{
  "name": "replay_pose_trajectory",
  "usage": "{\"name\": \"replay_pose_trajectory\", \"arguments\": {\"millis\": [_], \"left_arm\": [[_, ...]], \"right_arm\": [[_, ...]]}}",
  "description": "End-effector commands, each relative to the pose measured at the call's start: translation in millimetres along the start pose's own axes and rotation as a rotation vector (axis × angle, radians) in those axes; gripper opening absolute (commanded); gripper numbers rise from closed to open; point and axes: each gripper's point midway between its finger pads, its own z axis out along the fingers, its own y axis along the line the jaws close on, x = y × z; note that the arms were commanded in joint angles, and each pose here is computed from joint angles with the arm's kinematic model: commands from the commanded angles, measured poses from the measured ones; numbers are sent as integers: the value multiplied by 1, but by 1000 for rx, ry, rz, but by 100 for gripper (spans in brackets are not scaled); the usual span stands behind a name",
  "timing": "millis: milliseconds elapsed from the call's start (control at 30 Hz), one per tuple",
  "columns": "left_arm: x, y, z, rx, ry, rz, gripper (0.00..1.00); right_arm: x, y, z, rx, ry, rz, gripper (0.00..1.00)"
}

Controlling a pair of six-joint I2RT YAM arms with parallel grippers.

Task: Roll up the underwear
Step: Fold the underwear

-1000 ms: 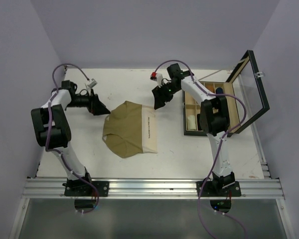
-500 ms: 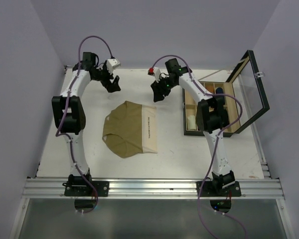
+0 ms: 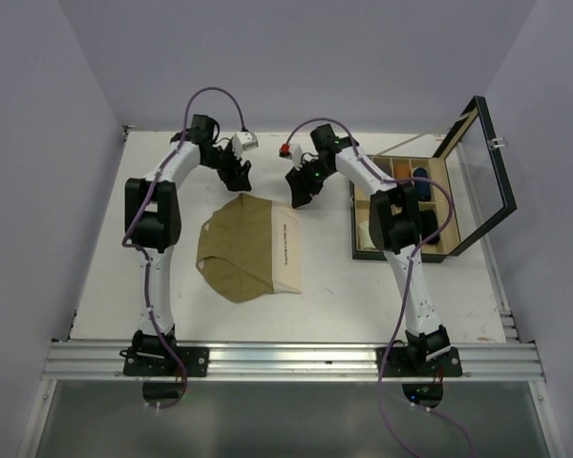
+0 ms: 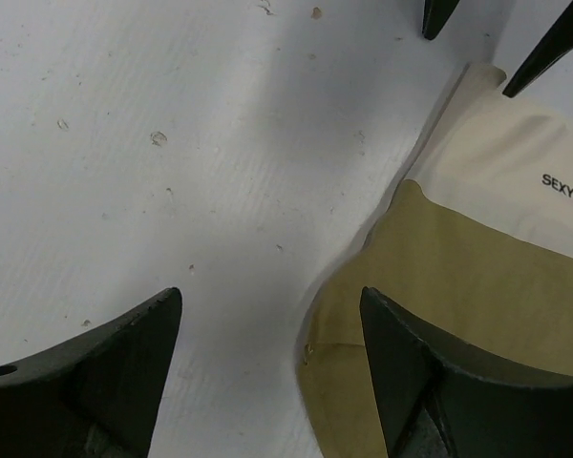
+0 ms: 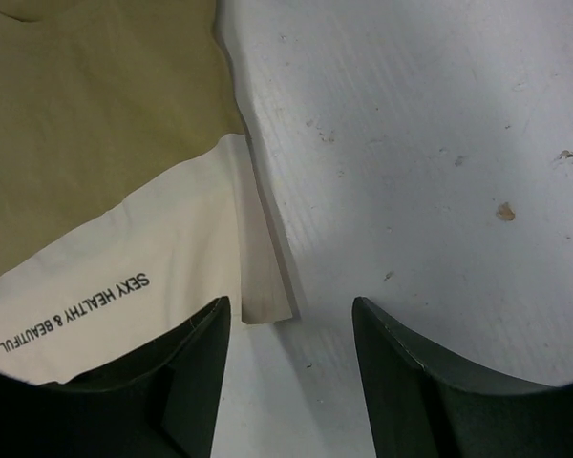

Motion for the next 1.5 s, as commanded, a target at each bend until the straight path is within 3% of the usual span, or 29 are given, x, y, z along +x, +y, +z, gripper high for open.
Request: {"name": "replay_pose_trajectory", "arguments": {"millis": [0,267,367,500,667,800,900,1000,1200,1467], "left_arm": [[13,-4,2,41,-2,-46,79],[34,-14,7,79,44,-81,76],[37,-17,9,95,40,-97,72],[37,-21,11,117,30,-111,62],[38,-25,10,133,27,-119,42],[38,-21,9,123,29,-119,25],[33,-14,9,105,32,-139,1],[21,-5,8,90,7,-129,0],[-18,13,-11,13,-40,-67,0],[-33,-19,-49,-8,-47,-9,0]], "right_arm": [[-17,8,0,-24,-39,-33,58],[-22,15,6,-54,-55,-32,59],[-18,14,13,-49,-41,-34,53],[-17,11,17,-35,-36,-26,38],[-17,11,19,-42,-39,-17,30],[-18,10,19,-29,-37,-18,16],[-23,3,15,6,-49,-7,9],[-32,2,9,21,-71,-9,0],[-63,0,-18,67,-148,-36,0],[-93,22,-61,77,-226,-95,0]]}}
